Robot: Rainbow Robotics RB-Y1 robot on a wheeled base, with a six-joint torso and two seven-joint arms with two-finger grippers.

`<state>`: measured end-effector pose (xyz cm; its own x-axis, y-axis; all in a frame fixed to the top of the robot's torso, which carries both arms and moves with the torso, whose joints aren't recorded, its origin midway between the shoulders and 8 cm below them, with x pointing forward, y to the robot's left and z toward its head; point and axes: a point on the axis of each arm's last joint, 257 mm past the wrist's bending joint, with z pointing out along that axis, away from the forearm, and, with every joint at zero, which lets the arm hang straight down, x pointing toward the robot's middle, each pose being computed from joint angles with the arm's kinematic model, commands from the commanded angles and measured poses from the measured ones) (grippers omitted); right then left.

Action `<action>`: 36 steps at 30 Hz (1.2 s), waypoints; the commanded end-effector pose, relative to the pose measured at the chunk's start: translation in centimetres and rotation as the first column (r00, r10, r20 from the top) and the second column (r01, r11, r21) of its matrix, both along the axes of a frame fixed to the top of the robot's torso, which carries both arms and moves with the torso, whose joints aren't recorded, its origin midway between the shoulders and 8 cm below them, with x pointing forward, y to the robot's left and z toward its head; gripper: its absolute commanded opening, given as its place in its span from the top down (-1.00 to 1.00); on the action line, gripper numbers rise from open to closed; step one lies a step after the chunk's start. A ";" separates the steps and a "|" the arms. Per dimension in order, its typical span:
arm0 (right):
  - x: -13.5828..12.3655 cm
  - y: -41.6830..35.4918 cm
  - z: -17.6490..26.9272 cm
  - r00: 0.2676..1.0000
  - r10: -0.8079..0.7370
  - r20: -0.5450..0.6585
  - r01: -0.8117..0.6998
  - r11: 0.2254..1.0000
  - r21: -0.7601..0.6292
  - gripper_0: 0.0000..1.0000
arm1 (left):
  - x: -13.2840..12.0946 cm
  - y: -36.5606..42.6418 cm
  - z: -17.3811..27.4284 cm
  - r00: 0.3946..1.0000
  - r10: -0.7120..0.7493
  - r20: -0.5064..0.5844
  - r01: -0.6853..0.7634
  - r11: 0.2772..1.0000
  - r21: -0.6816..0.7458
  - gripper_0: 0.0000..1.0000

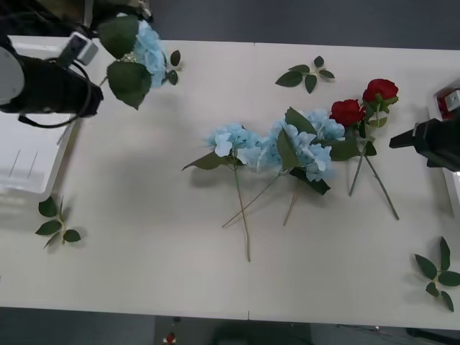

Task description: Put the red flowers into the right box and the blue flowers into the left box

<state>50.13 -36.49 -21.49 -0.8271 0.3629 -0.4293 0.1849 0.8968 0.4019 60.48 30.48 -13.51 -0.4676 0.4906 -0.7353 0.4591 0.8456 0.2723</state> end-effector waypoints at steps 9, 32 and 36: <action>5.4 0.8 2.3 0.994 -0.111 0.022 0.111 0.994 0.021 -1.00 | -4.9 18.4 8.3 0.975 0.217 0.048 -0.213 0.851 0.480 1.00; 11.2 -2.7 1.2 0.956 -0.288 0.061 0.289 0.957 -0.013 -1.00 | -5.4 31.2 -1.8 0.900 0.436 -0.005 -0.295 0.618 0.729 1.00; 11.8 -2.2 1.2 0.954 -0.291 0.077 0.292 0.956 -0.005 -1.00 | -5.3 31.6 -2.2 0.901 0.434 -0.001 -0.293 0.611 0.735 0.69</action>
<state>60.19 -39.62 -22.93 -0.6864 0.5616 -0.4621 0.4216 0.8250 0.3763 54.19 61.58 -18.63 -0.8085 0.5773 -0.1144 0.2903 0.5603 0.7758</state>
